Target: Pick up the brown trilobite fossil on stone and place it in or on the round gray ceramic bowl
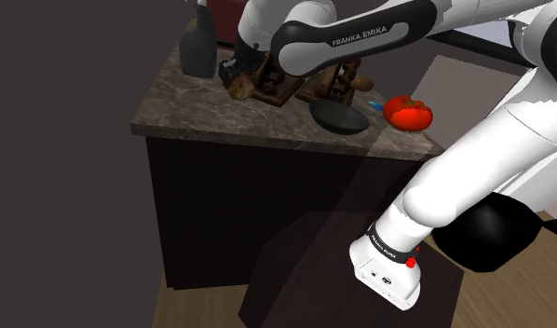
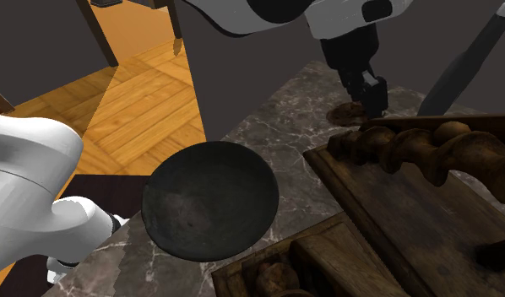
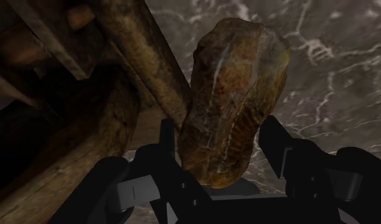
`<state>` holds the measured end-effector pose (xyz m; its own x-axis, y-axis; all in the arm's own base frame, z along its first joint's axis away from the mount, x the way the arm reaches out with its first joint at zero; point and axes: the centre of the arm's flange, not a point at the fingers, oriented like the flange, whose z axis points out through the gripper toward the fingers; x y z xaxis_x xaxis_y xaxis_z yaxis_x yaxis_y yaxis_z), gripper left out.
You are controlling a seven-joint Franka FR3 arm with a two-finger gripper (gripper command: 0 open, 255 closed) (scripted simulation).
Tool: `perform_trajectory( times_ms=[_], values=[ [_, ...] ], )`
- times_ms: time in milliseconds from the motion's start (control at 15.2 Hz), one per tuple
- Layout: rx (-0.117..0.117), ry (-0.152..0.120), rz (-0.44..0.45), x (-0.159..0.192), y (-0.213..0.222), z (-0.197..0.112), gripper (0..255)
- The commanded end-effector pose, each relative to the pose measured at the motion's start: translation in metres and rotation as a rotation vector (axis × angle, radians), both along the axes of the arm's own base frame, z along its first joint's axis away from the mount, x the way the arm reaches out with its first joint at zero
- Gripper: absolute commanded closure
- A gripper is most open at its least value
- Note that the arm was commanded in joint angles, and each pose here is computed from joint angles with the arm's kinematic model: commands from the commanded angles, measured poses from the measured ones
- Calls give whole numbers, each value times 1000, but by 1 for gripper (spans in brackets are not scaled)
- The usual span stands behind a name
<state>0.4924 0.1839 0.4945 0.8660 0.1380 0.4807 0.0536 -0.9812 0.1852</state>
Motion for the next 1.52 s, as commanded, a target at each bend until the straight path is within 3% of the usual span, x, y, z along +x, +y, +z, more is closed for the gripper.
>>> perform_trajectory(
  times_ms=[0, 1452],
  values=[
    [-2, 6, -2, 0, -3, 5, 255],
    [-2, 6, -2, -11, -10, 115, 255]
  ],
)
